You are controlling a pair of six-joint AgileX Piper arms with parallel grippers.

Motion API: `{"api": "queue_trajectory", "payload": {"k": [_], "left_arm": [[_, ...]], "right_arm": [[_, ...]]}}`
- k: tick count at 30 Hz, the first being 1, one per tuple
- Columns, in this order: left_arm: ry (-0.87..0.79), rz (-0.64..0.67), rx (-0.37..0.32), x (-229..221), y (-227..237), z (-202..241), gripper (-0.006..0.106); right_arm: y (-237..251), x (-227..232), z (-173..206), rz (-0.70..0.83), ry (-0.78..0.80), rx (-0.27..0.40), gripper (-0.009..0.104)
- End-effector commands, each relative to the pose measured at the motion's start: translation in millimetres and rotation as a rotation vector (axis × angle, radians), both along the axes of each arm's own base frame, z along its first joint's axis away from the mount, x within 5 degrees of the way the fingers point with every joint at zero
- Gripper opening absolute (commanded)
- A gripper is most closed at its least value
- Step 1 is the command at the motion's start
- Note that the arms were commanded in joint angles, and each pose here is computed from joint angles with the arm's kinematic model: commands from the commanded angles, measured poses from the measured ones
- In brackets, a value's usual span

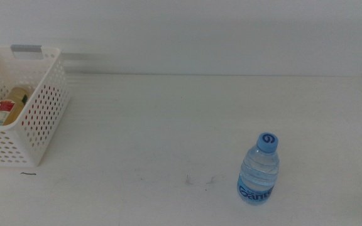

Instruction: Use arms to grab the bottles and put them into the dustbin to the left of the table.

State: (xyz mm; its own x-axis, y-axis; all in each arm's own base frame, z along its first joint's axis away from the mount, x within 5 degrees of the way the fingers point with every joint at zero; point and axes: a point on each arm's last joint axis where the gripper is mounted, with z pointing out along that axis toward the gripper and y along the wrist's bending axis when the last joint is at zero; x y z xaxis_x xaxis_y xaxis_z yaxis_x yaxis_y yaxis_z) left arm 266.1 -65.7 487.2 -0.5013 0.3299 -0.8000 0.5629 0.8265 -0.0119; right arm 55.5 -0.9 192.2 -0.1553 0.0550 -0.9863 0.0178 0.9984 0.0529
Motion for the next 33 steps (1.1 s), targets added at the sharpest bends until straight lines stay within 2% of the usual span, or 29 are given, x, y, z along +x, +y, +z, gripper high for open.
{"api": "queue_trajectory", "payload": {"k": [1, 5, 11, 21, 24, 27, 33], "left_arm": [[-0.059, -0.154, -0.040, -47.5, -24.5, 17.2, 0.094], [-0.087, -0.307, -0.068, -105.4, -41.8, 20.8, 0.094], [-0.091, -0.351, -0.101, -137.0, -40.0, 20.8, 0.094], [-0.103, -0.351, -0.103, -140.6, -38.1, 22.8, 0.094], [-0.103, -0.351, -0.103, -140.6, -38.1, 22.8, 0.094], [-0.106, -0.346, -0.095, -140.0, -37.5, 22.6, 0.094], [-0.121, -0.330, -0.084, -138.2, -36.4, 22.9, 0.094]], "right_arm": [[-0.1, -0.1, -0.4, 0.002, -0.008, -0.012, 0.090], [-0.1, -0.1, -0.4, 0.002, -0.008, -0.012, 0.090], [-0.1, -0.1, -0.4, 0.002, -0.008, -0.012, 0.090], [-0.1, -0.1, -0.4, 0.002, -0.008, -0.012, 0.090], [0.9, -0.1, -0.8, 0.005, -0.004, 0.035, 0.090], [0.9, 1.2, -1.8, 0.005, 0.040, 0.035, 0.090], [1.0, 20.6, 39.9, 0.011, 0.130, 0.011, 0.090]]}}
